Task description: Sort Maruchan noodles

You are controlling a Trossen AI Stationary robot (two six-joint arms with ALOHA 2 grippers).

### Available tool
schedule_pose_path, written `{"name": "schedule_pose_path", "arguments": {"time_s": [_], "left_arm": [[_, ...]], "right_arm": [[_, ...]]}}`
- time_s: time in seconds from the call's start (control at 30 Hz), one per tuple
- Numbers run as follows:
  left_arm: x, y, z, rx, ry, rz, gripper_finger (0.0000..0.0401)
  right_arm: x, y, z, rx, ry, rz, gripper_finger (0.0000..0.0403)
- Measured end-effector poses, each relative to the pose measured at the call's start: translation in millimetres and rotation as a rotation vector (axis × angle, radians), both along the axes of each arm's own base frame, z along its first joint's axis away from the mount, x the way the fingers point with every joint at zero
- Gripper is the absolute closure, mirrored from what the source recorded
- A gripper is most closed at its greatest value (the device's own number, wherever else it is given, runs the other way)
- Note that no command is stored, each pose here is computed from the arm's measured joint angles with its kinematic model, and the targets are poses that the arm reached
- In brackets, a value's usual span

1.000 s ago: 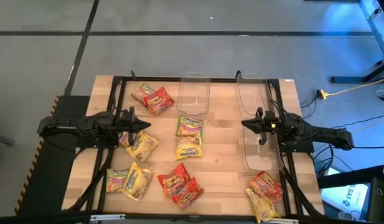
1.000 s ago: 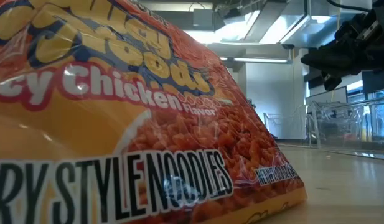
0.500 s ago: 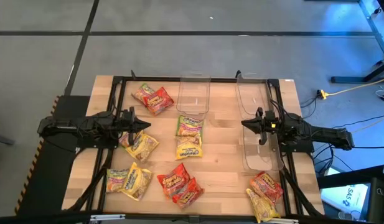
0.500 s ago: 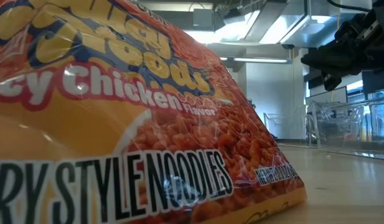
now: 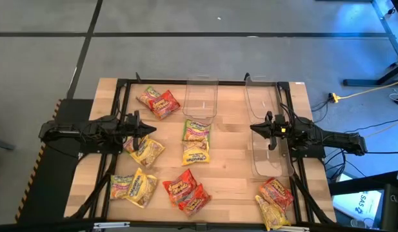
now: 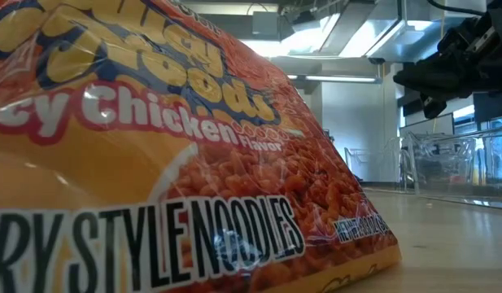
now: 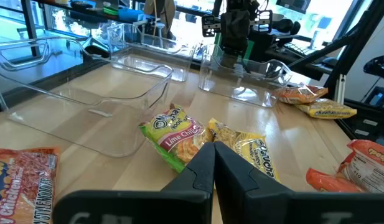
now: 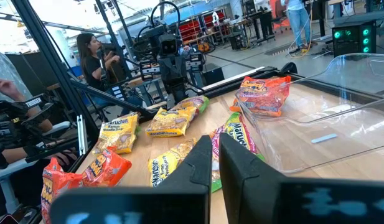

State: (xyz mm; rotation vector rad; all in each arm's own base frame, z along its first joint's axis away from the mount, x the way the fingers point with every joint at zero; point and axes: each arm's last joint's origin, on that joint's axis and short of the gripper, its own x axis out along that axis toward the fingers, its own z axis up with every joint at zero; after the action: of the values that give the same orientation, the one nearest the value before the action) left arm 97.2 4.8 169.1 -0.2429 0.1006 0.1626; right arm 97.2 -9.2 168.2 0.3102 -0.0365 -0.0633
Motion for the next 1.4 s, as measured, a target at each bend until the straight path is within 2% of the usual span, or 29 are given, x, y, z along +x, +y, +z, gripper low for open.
{"name": "schedule_pose_path", "arguments": {"time_s": [0.33, 0.43, 0.57, 0.67, 0.73, 0.8, 0.87, 1.03, 1.23, 1.4], "left_arm": [[0.0, 0.0, 0.0, 0.0, 0.0, 0.0, 0.0399], [0.0, 0.8, 0.8, 0.057, 0.001, 0.022, 0.0399], [-0.2, 1.7, 1.4, 0.061, -0.004, 0.053, 0.0399], [0.3, 1.6, 6.2, -0.002, -0.065, 0.057, 0.0399], [0.2, 2.8, 11.3, -0.009, -0.12, 0.099, 0.0399], [-0.5, 4.0, 18.7, 0.01, -0.193, 0.141, 0.0399], [-0.8, 3.4, 24.3, 0.044, -0.241, 0.121, 0.0399], [1.8, 2.1, 33.6, 0.069, -0.326, 0.077, 0.0399], [14.6, 2.3, 34.4, 0.115, -0.312, 0.082, 0.0399], [26.9, 2.4, 30.9, 0.128, -0.278, 0.08, 0.0399]], "right_arm": [[-0.1, 0.0, 1.4, -0.001, -0.014, 0.0, 0.0395], [-0.2, 0.0, 3.5, -0.006, -0.036, -0.001, 0.0395], [-0.5, -2.8, 5.8, -0.031, -0.055, -0.101, 0.0395], [-0.6, -3.8, 5.5, -0.017, -0.054, -0.132, 0.0395], [-0.6, -2.6, 8.1, -0.001, -0.082, -0.09, 0.0395], [-0.4, -0.8, 8.5, -0.014, -0.086, -0.029, 0.0395], [-0.4, -0.1, 8.9, -0.054, -0.087, -0.005, 0.0395], [0.2, -1.5, 8.7, -0.055, -0.082, -0.056, 0.0395], [3.7, -2.7, 14.4, -0.04, -0.131, -0.083, 0.0395], [10.0, -3.4, 22.8, -0.006, -0.095, -0.081, 0.0395]]}}
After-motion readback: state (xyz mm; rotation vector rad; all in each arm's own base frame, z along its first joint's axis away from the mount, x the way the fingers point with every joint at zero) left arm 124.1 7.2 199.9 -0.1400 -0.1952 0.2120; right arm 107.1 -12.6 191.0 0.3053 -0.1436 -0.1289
